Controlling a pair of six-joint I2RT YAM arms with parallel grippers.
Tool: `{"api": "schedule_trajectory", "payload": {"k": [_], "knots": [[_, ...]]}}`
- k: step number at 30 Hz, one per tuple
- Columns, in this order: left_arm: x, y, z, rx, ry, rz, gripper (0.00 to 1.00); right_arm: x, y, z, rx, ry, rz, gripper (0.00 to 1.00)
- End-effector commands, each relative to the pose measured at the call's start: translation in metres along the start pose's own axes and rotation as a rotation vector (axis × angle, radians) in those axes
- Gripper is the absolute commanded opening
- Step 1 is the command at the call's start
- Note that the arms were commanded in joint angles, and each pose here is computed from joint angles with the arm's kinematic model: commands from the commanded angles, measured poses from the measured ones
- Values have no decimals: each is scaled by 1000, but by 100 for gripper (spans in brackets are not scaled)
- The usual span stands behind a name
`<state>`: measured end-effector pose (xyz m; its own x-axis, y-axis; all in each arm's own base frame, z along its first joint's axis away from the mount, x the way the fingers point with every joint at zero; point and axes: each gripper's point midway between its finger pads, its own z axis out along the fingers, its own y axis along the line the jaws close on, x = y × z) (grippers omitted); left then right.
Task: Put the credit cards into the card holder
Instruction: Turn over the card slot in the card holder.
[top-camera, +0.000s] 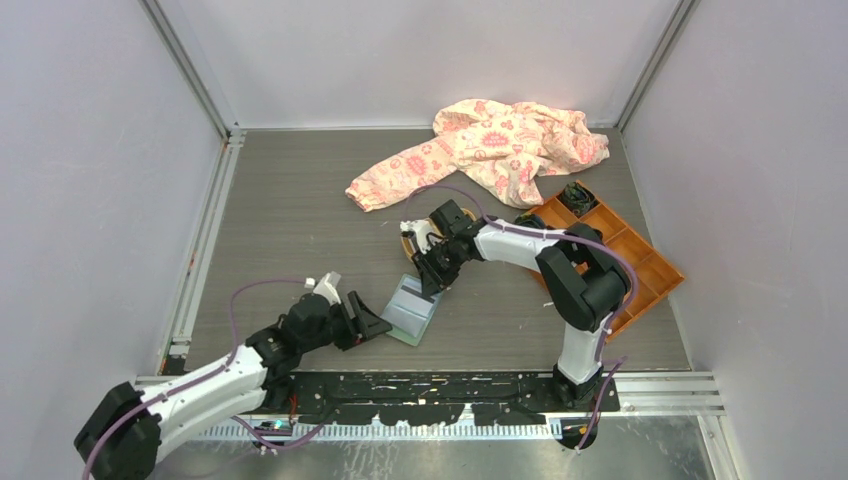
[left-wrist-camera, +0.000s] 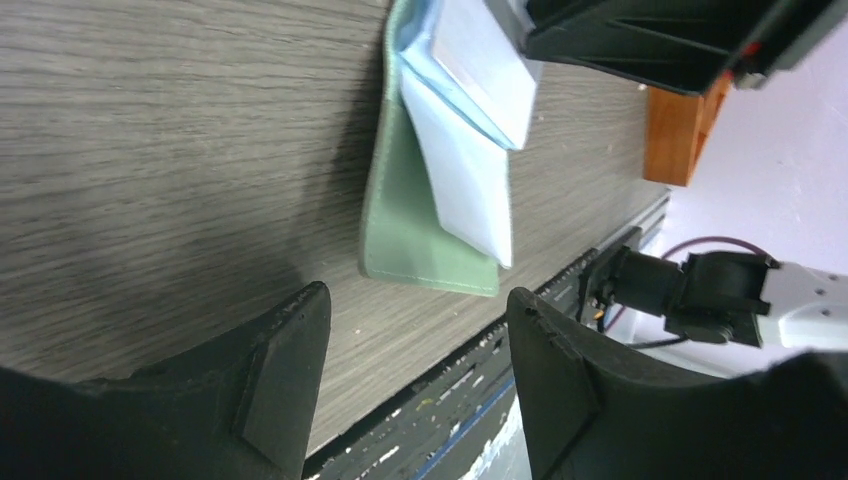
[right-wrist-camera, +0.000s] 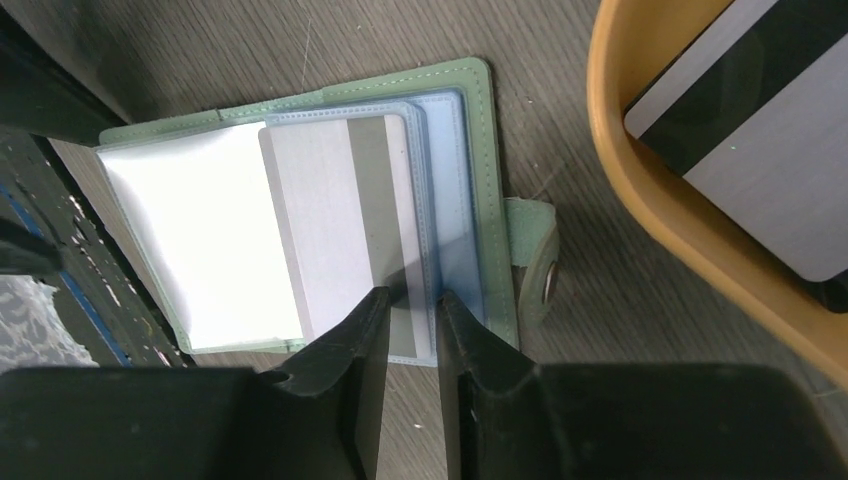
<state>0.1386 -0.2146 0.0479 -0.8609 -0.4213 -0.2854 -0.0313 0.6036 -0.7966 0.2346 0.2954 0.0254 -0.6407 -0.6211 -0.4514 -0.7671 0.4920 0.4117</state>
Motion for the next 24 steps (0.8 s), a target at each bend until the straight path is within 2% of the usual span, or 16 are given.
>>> {"api": "schedule_trajectory", "payload": {"k": [1, 6, 11, 17, 20, 24], "knots": [[-24, -29, 12, 46, -98, -9, 65, -6, 13, -6, -37, -51, 47, 29], [-25, -28, 25, 2, -83, 12, 62, -9, 18, -8, -55, -68, 51, 29], [-30, -22, 32, -50, -92, 55, 41, -14, 15, -15, -55, -87, 48, 30], [-33, -10, 36, -147, -56, 176, 8, -24, 6, -32, -66, -131, 65, 34], [-36, -4, 38, -179, -33, 249, 2, -28, 6, -41, -79, -159, 63, 36], [-40, -1, 42, -168, 1, 335, 0, -31, 8, -47, -114, -188, 72, 37]]}}
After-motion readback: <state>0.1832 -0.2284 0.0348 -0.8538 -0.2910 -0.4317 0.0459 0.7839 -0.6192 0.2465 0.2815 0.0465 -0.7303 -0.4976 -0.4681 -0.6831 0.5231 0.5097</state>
